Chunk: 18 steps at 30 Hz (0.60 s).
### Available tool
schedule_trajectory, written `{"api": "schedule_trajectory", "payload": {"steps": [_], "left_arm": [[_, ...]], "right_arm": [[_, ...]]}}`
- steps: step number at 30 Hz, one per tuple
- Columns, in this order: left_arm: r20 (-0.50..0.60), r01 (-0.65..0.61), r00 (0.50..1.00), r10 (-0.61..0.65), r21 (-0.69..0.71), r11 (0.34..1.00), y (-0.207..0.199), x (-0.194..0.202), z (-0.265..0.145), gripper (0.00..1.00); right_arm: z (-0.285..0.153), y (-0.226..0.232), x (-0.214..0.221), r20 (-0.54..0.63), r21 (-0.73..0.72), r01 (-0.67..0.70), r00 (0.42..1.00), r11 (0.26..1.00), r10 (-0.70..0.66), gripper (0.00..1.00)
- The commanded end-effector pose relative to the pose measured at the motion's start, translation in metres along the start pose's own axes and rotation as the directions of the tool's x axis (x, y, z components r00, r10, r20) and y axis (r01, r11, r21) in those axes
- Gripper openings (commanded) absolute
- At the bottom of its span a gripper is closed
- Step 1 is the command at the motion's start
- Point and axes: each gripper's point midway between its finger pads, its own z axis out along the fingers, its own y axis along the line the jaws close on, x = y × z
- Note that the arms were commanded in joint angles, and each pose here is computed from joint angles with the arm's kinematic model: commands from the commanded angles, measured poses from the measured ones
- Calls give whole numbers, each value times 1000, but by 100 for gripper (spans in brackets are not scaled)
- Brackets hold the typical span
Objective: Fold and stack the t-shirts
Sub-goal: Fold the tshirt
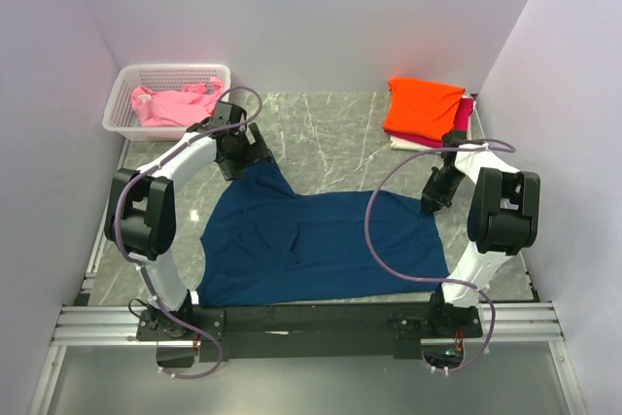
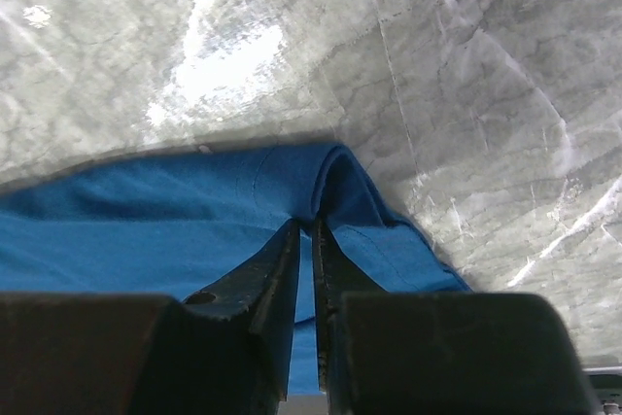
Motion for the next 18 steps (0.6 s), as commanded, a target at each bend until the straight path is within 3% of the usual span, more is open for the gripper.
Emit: {"api": "schedule_trajectory", "payload": {"steps": [1,4,5,6,13,18], "left_arm": [[18,-3,1000,2,39,999,-11,-10,0,97],[20,-5,1000,4,40,999,-11,-10,0,97],[18,-4,1000,4,36,999,-10,-10,1,97],[18,-4,1000,4,36,999,-11,-10,1,97],[36,-2,999,1,44,999,-19,-23,12,96],[56,-2,998,-1,53,999,-27,-36,25,89]], "right_arm": [[-4,3,-6,0,-5,8,1000,1000,-8,17],[-4,2,-5,0,-6,12,1000,1000,-12,11],[-4,2,-5,0,-6,15,1000,1000,-15,2],[-4,2,-5,1,-7,15,1000,1000,-15,0],[-14,4,-8,34,-22,15,999,1000,-15,0],[-20,8,-11,45,-37,14,999,999,-13,0]]}}
